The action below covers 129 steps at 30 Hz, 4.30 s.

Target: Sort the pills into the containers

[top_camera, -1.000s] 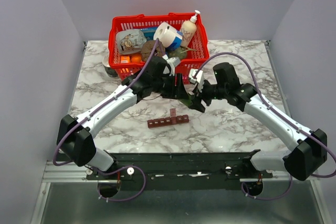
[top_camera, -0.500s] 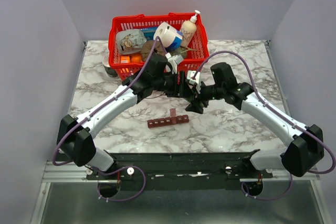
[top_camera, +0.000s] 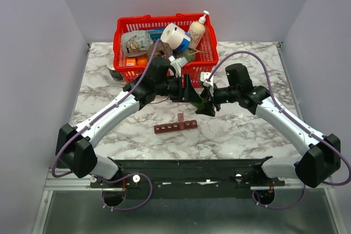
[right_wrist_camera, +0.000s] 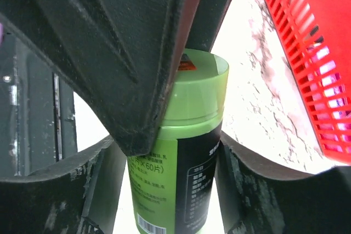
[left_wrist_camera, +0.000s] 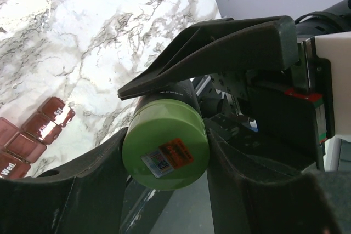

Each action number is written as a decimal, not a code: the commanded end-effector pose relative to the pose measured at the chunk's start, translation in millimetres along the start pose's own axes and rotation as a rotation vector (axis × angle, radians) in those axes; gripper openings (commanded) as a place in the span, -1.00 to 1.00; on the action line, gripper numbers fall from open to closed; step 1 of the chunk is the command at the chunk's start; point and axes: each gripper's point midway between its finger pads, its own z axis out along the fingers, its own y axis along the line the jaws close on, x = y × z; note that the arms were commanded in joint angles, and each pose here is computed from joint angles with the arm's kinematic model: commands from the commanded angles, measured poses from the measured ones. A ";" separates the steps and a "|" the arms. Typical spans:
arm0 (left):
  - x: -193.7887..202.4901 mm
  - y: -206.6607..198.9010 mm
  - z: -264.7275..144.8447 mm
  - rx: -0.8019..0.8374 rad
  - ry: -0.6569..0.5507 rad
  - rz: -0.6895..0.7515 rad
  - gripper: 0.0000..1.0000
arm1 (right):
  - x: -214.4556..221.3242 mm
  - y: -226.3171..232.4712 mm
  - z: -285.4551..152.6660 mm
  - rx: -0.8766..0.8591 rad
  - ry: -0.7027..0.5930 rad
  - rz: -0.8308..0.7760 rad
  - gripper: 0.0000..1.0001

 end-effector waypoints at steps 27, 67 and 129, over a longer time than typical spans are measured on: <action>-25.3 -10.4 -64.0 0.172 -0.187 0.023 0.97 | -16.6 46.8 -3.2 -0.276 -0.099 -0.018 -0.88; 25.6 -13.8 -41.6 0.148 -0.014 0.250 -1.00 | -24.8 49.4 2.9 -0.353 -0.118 0.046 -0.90; 70.8 -27.9 -49.1 0.296 -0.215 1.025 -0.45 | -9.9 86.3 14.3 -0.483 -0.037 -0.022 -0.95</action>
